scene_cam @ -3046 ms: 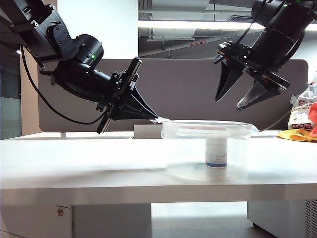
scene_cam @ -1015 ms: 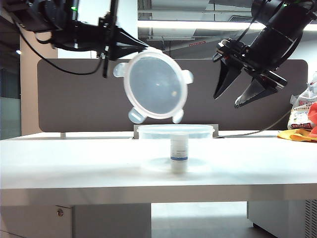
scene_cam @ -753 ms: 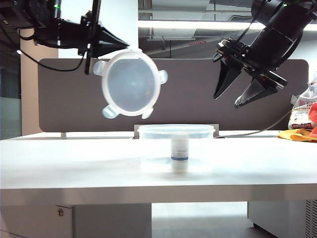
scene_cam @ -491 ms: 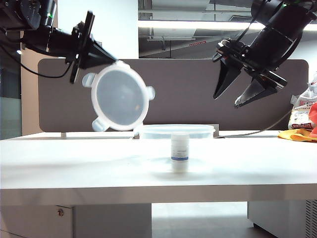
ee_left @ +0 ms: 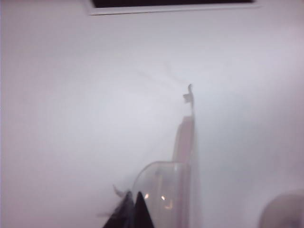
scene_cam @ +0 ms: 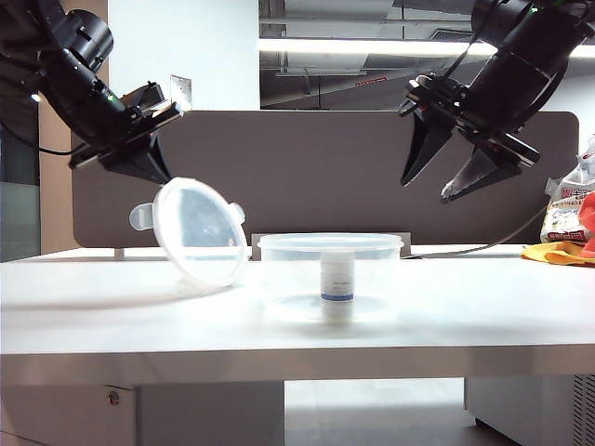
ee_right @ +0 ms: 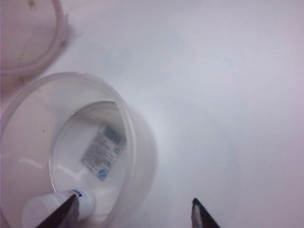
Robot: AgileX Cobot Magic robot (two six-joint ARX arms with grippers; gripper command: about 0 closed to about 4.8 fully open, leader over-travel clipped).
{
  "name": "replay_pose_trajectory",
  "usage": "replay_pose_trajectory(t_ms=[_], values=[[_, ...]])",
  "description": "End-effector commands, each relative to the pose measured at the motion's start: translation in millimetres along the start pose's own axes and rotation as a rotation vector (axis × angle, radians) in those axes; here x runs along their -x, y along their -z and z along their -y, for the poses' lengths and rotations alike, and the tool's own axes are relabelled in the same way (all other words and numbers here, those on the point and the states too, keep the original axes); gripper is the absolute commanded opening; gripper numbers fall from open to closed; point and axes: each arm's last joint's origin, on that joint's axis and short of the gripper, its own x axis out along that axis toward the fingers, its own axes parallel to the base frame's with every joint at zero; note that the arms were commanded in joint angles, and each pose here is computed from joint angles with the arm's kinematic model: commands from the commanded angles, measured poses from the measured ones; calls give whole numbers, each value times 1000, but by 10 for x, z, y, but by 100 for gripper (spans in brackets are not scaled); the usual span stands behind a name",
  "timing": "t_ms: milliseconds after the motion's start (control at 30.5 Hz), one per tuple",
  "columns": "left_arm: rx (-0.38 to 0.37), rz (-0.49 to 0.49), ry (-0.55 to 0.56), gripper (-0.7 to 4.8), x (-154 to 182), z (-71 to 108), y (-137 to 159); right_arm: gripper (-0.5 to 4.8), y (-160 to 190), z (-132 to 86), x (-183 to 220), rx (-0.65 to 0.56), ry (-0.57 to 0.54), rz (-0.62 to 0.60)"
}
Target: Remove the lid of the round box, pick up the small white medicine bottle inside, and place it on the table.
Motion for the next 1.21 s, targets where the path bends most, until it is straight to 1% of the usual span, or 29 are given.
replay_pose_trajectory(t_ms=[33, 295, 327, 393, 426, 458, 491, 524, 589, 622, 655, 720, 786, 851, 917, 1015, 1113, 1212], values=[[-37, 5, -52, -6, 47, 13, -34, 301, -30, -20, 22, 11, -9, 23], [-41, -3, -63, -6, 41, 22, -24, 300, -25, -26, 21, 10, -11, 19], [-39, -9, -64, -5, 45, 25, -19, 285, -22, -37, 17, 12, -17, 15], [-49, -24, -61, -2, 66, 37, -12, 207, -18, -60, 11, 16, -39, 11], [-51, -32, -59, -1, 79, 46, -9, 184, -17, -81, 6, 21, -48, 10], [-49, -38, -53, 7, 99, 59, -9, 172, -14, -114, -7, 29, -54, 8], [-49, -45, -38, 33, 117, 90, -10, 165, -12, -149, -18, 45, -60, 6], [-51, -51, -24, 35, 134, 130, -10, 160, -7, -185, -31, 59, -65, 4], [-61, -66, 11, 35, 193, 193, -14, 116, 11, -279, -65, 113, -77, -6], [-75, -76, 22, 35, 215, 251, -12, 89, 22, -337, -85, 141, -80, -11], [-98, -87, 30, 35, 236, 321, -8, 75, 33, -386, -102, 167, -82, -15], [-140, -108, 23, 35, 297, 450, -4, 62, 54, -494, -129, 205, -62, -28], [-202, -125, -3, 35, 347, 627, 6, 63, 66, -577, -142, 236, -31, -38], [-225, -135, -23, 35, 386, 754, 15, 79, 80, -678, -147, 260, -21, -54], [-246, -146, -2, 35, 416, 900, 33, 130, 78, -738, -131, 266, -20, -74], [-267, -173, 41, 35, 426, 1085, 81, 176, 76, -804, -104, 271, -27, -97], [-287, -233, 70, 35, 414, 1238, 166, 221, 94, -840, -103, 263, -31, -115], [-328, -286, 95, 35, 411, 1357, 243, 232, 114, -859, -115, 260, -32, -131]])
